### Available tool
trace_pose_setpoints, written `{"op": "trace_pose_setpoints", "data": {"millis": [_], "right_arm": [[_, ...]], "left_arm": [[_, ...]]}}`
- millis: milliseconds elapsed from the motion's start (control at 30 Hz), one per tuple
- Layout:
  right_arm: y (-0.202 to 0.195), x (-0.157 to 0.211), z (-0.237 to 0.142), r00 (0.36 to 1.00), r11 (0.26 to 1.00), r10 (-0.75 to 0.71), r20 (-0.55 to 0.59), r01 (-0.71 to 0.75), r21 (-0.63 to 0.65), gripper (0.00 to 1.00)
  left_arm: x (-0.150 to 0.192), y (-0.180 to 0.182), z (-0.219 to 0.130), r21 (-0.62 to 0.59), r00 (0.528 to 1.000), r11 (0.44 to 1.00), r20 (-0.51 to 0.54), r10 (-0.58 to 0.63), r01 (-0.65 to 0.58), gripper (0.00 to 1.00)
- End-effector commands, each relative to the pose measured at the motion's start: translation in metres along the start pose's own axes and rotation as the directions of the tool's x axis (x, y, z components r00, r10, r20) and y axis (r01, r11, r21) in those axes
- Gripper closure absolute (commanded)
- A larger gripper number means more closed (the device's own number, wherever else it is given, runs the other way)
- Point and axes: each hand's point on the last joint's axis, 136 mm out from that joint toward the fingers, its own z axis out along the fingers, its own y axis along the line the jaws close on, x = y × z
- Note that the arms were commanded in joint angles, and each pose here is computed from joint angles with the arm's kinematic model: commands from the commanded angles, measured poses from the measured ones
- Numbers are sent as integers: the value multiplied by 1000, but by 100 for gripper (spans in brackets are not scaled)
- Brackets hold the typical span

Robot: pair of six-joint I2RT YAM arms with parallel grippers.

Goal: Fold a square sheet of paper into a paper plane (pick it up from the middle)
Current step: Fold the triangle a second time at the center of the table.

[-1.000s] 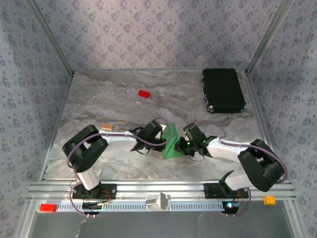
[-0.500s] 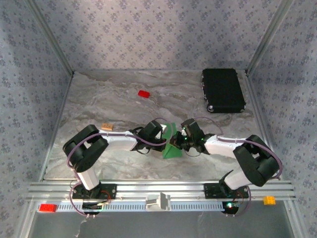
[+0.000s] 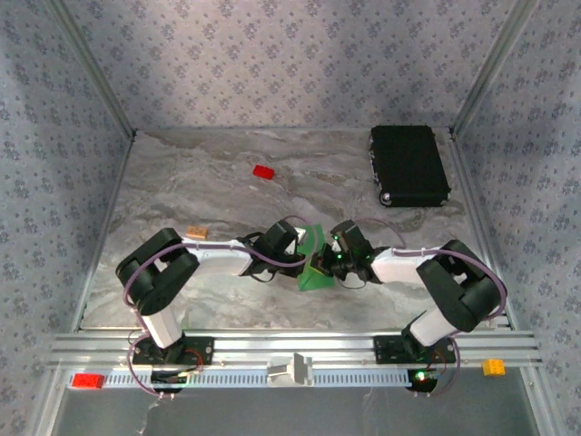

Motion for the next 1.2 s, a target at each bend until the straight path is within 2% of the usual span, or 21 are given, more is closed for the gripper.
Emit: {"op": "trace_pose_setpoints", "data": {"millis": [0,100,433,533,767,833,1167], "right_arm": [[-29,7,3,999,997,44,-1,-44,66,93],[-29,6,2,999,998,44,-1,-44,55,93],[13,-24,-18,998,999,-15,59,17,-30,91],[3,-28,-17,998,1000,-1,62,2,-10,91],[-45,-24,-6,994,990,91,67,-98,102,92],[-47,-23,-5,992,988,111,63,-117,103,92],[21,-44,-24,997,998,13,72,-9,-57,90]], "left_arm": [[9,7,7,-15,999,1000,-52,0,-1,97],[10,6,8,-15,998,1000,-58,1,-2,97],[11,6,8,-15,997,1000,-71,0,-1,97],[12,6,9,-16,997,1000,-72,0,-1,97],[13,6,9,-13,997,1000,-77,-1,0,96],[14,7,9,-16,997,1000,-82,0,-1,96],[16,9,8,-24,996,1000,-87,3,-6,96]]}}
